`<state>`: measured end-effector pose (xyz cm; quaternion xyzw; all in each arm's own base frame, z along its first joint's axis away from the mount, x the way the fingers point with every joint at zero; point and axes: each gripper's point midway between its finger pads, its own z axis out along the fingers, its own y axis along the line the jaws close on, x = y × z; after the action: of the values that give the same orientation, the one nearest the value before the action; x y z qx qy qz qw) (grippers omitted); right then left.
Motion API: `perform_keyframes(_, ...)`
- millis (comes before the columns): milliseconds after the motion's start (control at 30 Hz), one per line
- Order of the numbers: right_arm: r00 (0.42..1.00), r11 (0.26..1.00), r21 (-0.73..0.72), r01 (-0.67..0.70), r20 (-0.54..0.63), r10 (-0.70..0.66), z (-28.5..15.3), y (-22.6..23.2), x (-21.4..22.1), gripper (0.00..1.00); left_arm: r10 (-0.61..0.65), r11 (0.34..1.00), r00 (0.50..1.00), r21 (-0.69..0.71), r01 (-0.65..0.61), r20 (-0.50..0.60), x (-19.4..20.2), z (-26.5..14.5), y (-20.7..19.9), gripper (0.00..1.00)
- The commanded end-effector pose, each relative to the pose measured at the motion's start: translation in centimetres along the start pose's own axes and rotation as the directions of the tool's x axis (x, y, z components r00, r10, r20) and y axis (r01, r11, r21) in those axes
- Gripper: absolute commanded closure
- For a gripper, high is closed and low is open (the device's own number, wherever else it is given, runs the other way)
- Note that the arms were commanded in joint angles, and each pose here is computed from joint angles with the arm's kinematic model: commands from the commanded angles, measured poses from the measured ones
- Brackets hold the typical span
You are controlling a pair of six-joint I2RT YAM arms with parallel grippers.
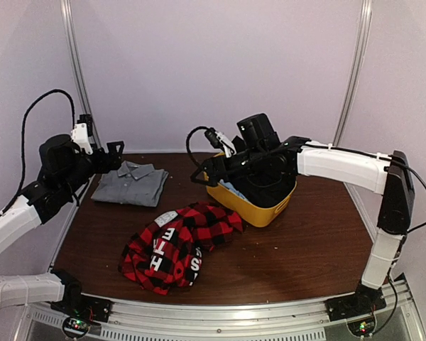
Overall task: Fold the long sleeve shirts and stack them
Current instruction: Place the crumpled shirt at the center of the board, then move the bin to the corner of the board.
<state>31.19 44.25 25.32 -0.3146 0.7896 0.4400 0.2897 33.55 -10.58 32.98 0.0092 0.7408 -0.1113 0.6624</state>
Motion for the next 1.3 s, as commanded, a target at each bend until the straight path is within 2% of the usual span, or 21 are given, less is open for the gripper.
perform_keyframes(0,0.996,0.963,0.262,0.068,0.044,-0.082,-4.1,-2.7,-1.2,0.00,0.004,1.000,1.000,-0.006,-0.004,-0.005,0.2,0.2,0.0,0.02)
perform_keyframes(133,0.995,0.873,0.478,0.095,-0.048,-0.082,-5.7,-7.3,1.3,0.01,0.004,1.000,1.000,0.006,-0.004,-0.015,0.5,0.5,-0.2,0.02)
perform_keyframes(200,0.991,0.831,0.543,0.121,-0.113,-0.070,-6.0,-9.1,2.9,0.05,0.003,1.000,1.000,0.012,-0.003,-0.022,0.7,0.7,-0.3,0.02)
perform_keyframes(333,0.977,0.801,0.579,0.154,-0.211,-0.035,-5.6,-11.1,6.0,0.16,0.002,1.000,1.000,0.012,-0.002,-0.030,1.0,0.8,-0.4,0.02)
perform_keyframes(600,0.941,0.786,0.582,0.210,-0.338,-0.002,-3.8,-13.5,9.7,0.32,0.001,1.000,0.999,0.017,-0.001,-0.038,1.2,0.9,-0.4,0.02)
perform_keyframes(733,0.914,0.743,0.632,0.219,-0.400,0.070,-4.4,-16.0,12.1,0.41,0.005,1.000,0.999,0.011,-0.005,-0.040,1.2,0.7,-0.3,0.02)
perform_keyframes(867,0.906,0.690,0.697,0.195,-0.397,0.146,-6.6,-18.4,13.5,0.50,0.004,1.000,0.999,0.012,-0.004,-0.037,1.1,0.6,-0.3,0.02)
perform_keyframes(967,0.899,0.601,0.780,0.175,-0.376,0.226,-10.2,-20.9,14.4,0.53,0.005,1.000,0.999,0.016,-0.004,-0.040,1.2,0.7,-0.4,0.02)
perform_keyframes(1133,0.910,0.450,0.892,0.045,-0.223,0.351,-17.9,-25.6,15.2,0.54,0.003,1.000,0.999,0.017,-0.002,-0.043,1.3,0.8,-0.4,0.02)
perform_keyframes(1267,0.918,0.265,0.964,0.001,-0.106,0.382,-23.8,-28.4,14.5,0.43,0.003,1.000,0.999,0.024,-0.001,-0.048,1.4,0.9,-0.6,0.02)
